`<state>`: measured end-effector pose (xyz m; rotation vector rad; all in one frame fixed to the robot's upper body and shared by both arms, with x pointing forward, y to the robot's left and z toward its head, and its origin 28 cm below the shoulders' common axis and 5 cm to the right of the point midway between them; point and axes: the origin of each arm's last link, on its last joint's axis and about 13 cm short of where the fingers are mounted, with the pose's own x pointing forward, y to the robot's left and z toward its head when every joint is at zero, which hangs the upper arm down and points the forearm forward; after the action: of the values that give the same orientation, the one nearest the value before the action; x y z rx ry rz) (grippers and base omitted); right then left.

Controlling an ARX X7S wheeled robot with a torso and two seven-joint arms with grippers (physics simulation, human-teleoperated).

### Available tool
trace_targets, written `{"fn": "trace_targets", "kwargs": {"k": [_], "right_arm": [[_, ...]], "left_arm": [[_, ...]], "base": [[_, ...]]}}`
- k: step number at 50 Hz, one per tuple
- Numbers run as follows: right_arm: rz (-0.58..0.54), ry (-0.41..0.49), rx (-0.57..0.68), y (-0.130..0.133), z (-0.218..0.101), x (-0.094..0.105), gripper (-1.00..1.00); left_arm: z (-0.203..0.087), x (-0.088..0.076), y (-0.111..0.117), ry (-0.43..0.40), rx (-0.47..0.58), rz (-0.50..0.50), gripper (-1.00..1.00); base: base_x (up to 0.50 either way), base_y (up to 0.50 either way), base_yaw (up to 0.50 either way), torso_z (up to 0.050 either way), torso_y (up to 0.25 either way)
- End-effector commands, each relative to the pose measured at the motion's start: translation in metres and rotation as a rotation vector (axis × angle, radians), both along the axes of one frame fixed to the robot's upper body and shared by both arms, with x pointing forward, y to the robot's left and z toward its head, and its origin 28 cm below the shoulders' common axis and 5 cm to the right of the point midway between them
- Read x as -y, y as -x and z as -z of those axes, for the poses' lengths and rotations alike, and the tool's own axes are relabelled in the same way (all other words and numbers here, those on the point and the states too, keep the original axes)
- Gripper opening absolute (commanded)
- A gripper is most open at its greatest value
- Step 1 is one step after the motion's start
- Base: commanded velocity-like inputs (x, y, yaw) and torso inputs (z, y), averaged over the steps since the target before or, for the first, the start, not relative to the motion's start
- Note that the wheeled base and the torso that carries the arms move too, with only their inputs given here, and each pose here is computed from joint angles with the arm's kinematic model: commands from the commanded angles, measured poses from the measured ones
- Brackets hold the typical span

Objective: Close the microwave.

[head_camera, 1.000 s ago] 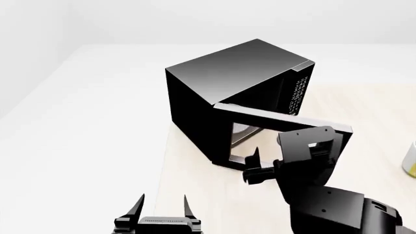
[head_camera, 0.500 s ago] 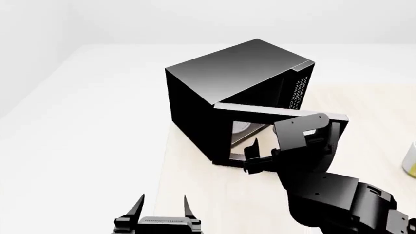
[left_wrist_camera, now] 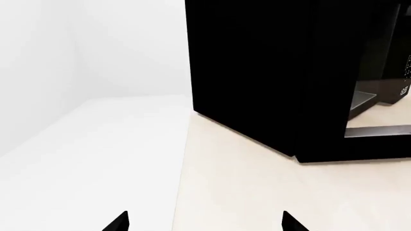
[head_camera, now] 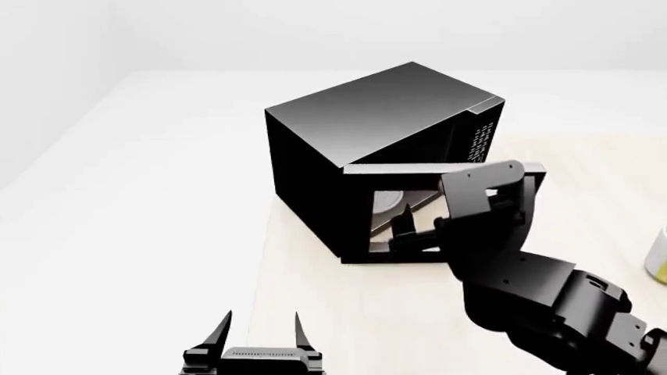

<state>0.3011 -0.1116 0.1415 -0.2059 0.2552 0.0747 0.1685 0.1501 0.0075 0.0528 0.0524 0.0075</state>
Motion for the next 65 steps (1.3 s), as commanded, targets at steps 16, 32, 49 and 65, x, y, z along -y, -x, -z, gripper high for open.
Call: {"fn": "trace_targets", "kwargs": {"k": [16, 32, 49, 65], "right_arm": [[0.003, 0.0, 0.001, -0.019, 0.002, 0.004, 1.0], [-0.012, 0.05, -0.02, -0.035, 0.001, 0.017, 1.0], [-0.095, 0.081, -0.028, -0.04, 0.0, 0.017, 1.0], [-0.122, 0.061, -0.033, -0.056, -0.007, 0.021, 1.0]], "left_arm": [[0.0, 0.0, 0.0, 0.0, 0.0, 0.0, 1.0], [0.0, 0.0, 0.0, 0.0, 0.0, 0.0, 1.0], [0.0, 0.0, 0.0, 0.0, 0.0, 0.0, 1.0], [0.0, 0.0, 0.0, 0.0, 0.0, 0.0, 1.0]], "base": [[0.0, 0.0, 0.0, 0.0, 0.0], [0.0, 0.0, 0.0, 0.0, 0.0], [0.0, 0.0, 0.0, 0.0, 0.0], [0.0, 0.0, 0.0, 0.0, 0.0]]}}
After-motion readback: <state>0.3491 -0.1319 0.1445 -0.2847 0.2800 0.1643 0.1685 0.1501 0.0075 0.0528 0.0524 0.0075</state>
